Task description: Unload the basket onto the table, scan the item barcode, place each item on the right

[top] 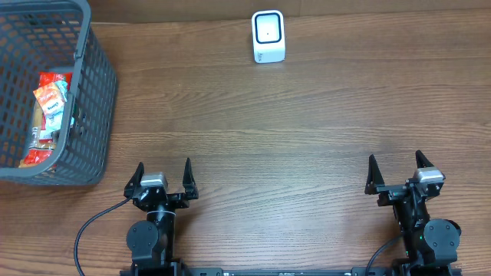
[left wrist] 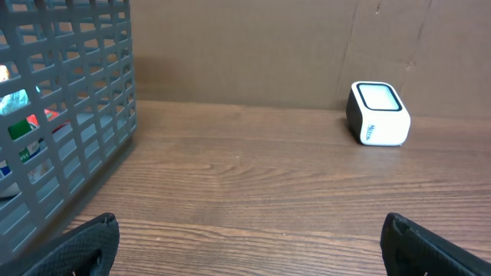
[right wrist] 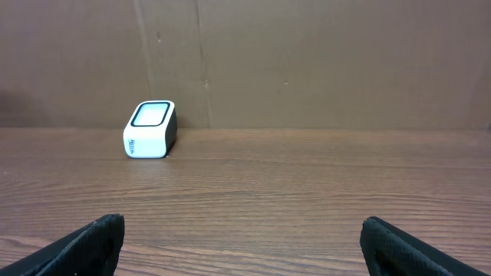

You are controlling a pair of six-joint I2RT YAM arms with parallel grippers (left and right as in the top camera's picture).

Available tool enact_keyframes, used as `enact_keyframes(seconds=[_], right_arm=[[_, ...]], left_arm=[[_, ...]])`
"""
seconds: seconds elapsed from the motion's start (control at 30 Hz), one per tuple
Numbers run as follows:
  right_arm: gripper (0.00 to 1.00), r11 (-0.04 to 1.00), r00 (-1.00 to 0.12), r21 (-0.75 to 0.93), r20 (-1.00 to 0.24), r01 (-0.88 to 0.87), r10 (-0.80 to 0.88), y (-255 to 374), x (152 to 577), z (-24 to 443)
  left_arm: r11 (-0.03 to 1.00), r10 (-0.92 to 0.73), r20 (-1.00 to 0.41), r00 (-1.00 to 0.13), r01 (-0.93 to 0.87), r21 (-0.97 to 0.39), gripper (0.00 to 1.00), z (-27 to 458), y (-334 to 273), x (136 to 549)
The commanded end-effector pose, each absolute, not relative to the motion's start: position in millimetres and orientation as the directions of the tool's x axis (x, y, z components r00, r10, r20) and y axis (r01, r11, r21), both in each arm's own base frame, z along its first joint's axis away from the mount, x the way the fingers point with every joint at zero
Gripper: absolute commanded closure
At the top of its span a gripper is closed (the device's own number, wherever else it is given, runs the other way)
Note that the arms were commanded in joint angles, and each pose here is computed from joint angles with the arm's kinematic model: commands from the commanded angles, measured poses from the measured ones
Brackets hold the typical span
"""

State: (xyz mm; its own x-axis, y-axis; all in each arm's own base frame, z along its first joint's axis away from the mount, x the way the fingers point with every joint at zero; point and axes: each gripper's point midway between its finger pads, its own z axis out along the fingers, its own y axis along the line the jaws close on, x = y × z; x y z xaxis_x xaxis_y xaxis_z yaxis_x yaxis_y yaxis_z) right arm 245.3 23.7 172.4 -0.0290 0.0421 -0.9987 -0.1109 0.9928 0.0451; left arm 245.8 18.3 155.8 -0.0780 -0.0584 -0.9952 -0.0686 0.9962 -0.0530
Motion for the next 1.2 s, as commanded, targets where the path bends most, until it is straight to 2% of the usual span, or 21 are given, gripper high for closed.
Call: enact_keyframes(seconds=[0.0,0.73,0.87,1.03,1.1,1.17], right_arm=[[0.0,0.995,-0.026,0.044,-0.999,-0.095,0.042,21,246,170],[0.0,0.995,-0.026,0.044,-0.999,-0.095,0.042,21,246,170],[0.0,0.995,-0.026,0.044,-0.999,-0.095,0.042,21,246,170],[0.0,0.995,-0.026,0.044,-0.999,-0.095,0.041,21,246,170],[0.0,0.995,-0.026,0.044,-0.999,-0.095,0.042,21,246,170],[0.0,0.995,-0.026,0.044,-0.999,-0.095,0.041,21,246,170]], left_arm=[[0.996,-0.066,-0.995,-0.071,-0.07,-0.061,0.0,156,18,245],[0.996,-0.067,-0.995,-0.071,-0.07,-0.062,0.0,156,18,245],[0.992,-0.118,-0.99,-0.078,-0.055,-0.114,0.0,154,15,246],[0.993,-0.118,-0.989,-0.088,-0.016,-0.117,0.0,154,8,246],[0.992,-0.12,-0.987,-0.108,0.034,-0.124,0.0,157,-1,244],[0.99,-0.132,-0.972,-0.196,0.023,-0.139,0.0,157,-2,235]])
